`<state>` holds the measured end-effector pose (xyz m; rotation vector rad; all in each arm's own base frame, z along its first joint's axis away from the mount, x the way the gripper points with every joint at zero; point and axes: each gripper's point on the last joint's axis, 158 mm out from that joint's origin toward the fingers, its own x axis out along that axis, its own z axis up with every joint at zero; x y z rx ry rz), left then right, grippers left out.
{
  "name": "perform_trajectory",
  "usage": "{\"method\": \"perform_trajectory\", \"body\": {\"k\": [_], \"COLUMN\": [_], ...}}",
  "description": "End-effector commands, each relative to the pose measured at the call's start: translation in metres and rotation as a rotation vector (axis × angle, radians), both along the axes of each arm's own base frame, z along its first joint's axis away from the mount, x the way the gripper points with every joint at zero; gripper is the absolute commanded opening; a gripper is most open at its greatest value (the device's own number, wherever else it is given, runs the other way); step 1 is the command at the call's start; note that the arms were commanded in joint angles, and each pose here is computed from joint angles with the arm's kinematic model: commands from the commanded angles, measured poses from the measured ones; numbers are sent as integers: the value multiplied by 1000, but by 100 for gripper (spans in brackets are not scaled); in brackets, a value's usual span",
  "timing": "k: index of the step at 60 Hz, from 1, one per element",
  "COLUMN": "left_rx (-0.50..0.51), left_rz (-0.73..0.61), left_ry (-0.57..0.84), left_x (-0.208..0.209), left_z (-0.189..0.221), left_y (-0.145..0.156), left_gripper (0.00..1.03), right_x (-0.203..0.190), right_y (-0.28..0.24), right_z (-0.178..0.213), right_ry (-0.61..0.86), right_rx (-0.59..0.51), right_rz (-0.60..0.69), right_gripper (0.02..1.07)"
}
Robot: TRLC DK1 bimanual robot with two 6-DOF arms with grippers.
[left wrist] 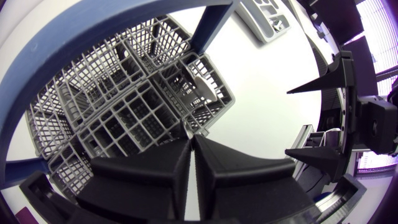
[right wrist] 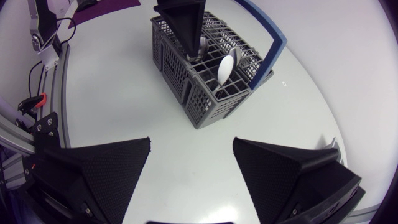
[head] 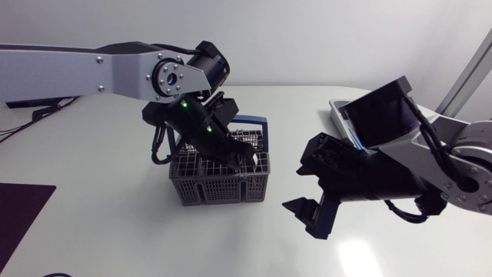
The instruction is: Unload the cutlery basket into the drawer organizer.
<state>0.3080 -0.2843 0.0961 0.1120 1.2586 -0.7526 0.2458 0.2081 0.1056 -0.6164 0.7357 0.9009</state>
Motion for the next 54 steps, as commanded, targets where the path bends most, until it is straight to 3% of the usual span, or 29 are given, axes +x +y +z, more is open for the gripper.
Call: {"method": "perform_trajectory", "body": {"k": [1,54], "left_rx": [-11,-129], "left_rz": [-3,12], "left_ry": [13,-107], "left_x": [-4,-6], "left_z": [1,67], "left_y": [3,10], "left_gripper": [6,6], "right_x": [-2,-9], "right_y": [0,6], "right_z": [-3,5], "right_ry": [10,-9], "right_rx": [0,12], "right_rz": [-13,-1], "right_gripper": [97,97]}}
